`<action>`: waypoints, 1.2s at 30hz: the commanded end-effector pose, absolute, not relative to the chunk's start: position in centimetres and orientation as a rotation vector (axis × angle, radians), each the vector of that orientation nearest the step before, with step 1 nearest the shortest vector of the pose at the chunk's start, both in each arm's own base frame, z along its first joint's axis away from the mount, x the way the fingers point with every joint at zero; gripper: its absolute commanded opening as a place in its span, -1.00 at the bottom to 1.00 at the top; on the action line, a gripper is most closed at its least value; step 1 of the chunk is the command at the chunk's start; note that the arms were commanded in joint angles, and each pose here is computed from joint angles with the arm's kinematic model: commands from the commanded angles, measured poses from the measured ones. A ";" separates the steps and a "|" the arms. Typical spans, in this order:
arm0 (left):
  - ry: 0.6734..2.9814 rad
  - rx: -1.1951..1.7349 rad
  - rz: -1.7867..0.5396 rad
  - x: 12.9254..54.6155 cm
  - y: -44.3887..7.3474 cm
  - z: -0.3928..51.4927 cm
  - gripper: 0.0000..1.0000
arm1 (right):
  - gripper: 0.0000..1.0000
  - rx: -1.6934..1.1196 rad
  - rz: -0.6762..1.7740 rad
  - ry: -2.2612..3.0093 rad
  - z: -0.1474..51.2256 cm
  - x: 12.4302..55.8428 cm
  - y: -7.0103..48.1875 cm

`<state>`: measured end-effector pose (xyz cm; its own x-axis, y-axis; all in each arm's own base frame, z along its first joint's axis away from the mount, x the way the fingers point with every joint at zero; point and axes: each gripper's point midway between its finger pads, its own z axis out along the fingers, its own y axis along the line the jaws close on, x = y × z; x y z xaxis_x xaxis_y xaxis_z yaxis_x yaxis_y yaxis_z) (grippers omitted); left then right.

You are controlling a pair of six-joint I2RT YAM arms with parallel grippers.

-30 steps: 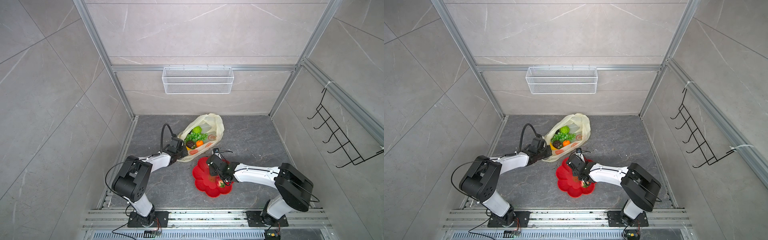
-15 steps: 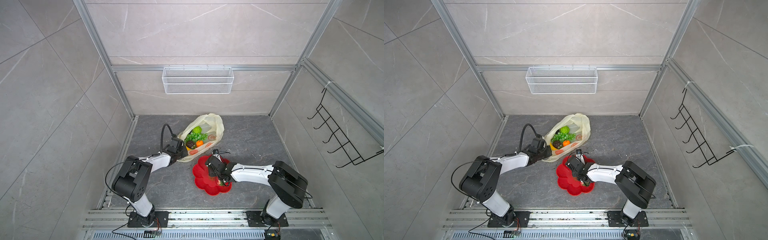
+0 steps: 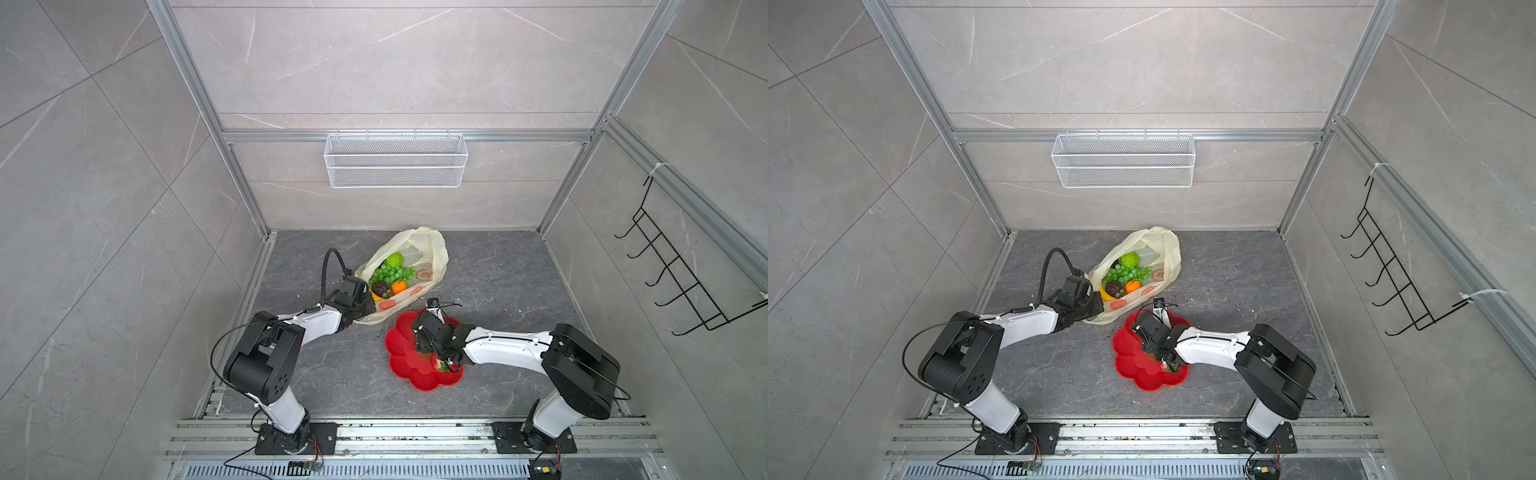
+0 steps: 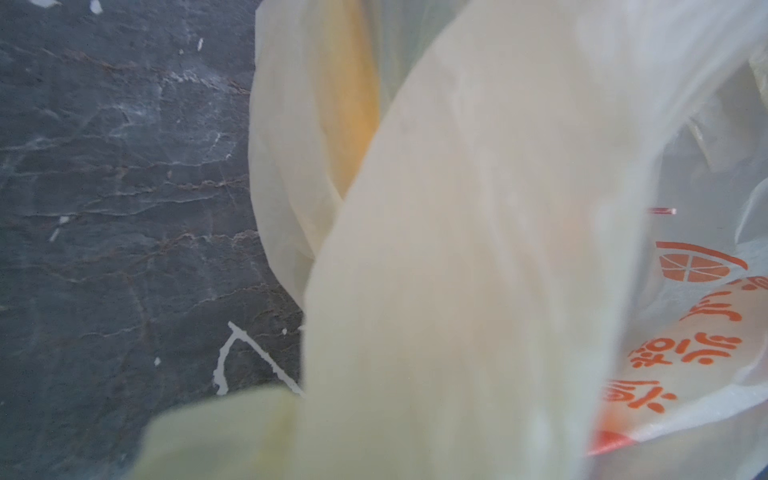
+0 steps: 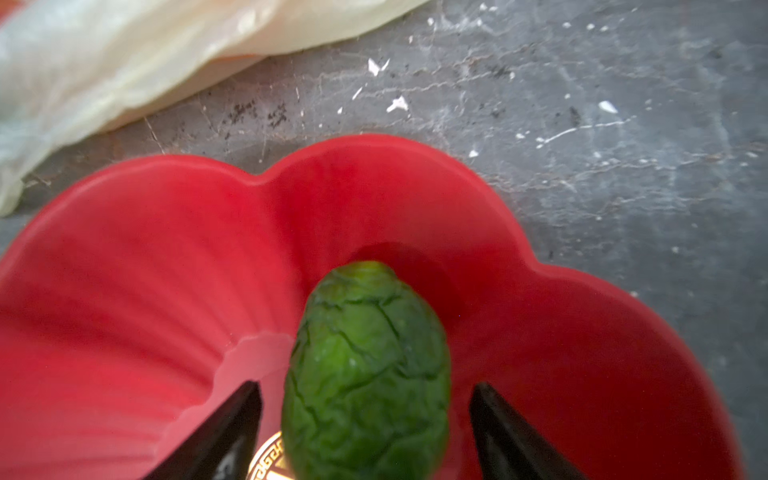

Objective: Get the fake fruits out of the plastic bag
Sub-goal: 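Lower the dark green fruit into the red plate and open the right gripper, then move the right gripper back into the bag toward the bright green fruit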

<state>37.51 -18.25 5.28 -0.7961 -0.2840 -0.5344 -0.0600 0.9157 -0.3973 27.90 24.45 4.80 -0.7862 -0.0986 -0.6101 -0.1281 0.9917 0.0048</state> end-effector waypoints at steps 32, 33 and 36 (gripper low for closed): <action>2.424 -0.247 -0.562 37.8 -18.9 6.6 -0.96 | 0.97 0.009 0.447 2.375 10.2 50.8 30.9; 2.424 -0.248 -0.561 37.8 -18.9 6.6 -0.96 | 0.96 0.019 0.437 2.387 9.3 51.6 31.0; 2.421 -0.247 -0.570 37.8 -19.0 6.7 -0.97 | 0.96 0.031 0.418 2.400 7.9 53.5 31.4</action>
<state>37.58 -18.72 5.52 -0.7981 -0.2943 -0.5258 -0.0524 0.9032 -0.4260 52.91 31.69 10.77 -0.7132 0.1652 -0.6812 -0.1060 0.9352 0.3379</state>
